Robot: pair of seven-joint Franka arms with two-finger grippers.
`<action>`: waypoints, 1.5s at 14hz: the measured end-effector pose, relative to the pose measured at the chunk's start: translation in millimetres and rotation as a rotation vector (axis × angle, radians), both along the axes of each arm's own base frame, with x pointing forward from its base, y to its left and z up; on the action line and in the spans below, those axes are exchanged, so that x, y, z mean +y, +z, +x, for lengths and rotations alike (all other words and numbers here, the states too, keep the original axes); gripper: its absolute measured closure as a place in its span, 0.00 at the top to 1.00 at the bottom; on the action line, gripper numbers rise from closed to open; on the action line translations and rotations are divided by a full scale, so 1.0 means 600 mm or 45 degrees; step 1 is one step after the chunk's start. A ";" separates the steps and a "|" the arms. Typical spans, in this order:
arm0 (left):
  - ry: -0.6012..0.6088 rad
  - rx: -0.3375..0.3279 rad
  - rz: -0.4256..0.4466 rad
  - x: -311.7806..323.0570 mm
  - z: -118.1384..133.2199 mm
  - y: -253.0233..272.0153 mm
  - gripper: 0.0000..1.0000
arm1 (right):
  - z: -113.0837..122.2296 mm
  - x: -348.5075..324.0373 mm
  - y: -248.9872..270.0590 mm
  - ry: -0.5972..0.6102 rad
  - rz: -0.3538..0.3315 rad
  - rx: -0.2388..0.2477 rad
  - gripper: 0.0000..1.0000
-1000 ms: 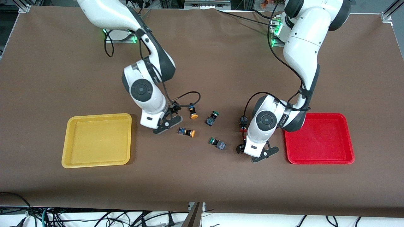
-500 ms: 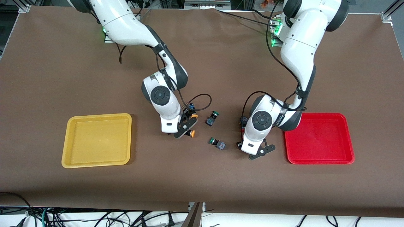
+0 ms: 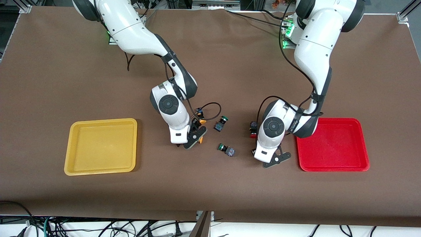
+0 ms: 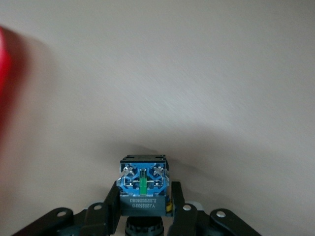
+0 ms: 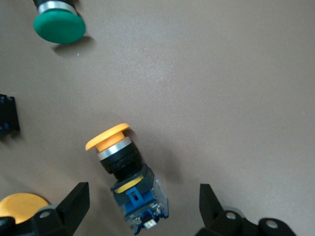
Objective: Place red and yellow buttons in trays
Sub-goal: 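Carry red button to red tray while the right gripper carries yellow button, then release red button in red tray while the right gripper lowers yellow button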
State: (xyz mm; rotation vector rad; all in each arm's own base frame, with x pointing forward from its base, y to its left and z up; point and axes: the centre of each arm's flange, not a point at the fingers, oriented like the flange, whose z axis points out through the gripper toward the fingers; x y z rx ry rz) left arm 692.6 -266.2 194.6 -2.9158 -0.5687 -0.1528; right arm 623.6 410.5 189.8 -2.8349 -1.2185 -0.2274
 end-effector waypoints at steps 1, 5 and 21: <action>-0.008 0.007 0.041 0.014 0.005 0.021 0.43 | 0.000 -0.001 -0.006 0.000 -0.002 0.000 0.96; -0.178 0.060 0.138 0.134 0.041 0.132 0.43 | 0.009 -0.009 -0.004 -0.012 0.000 -0.007 0.64; -0.582 0.184 -0.104 0.414 0.005 0.020 0.43 | 0.149 -0.534 0.158 -0.051 -0.225 0.238 0.33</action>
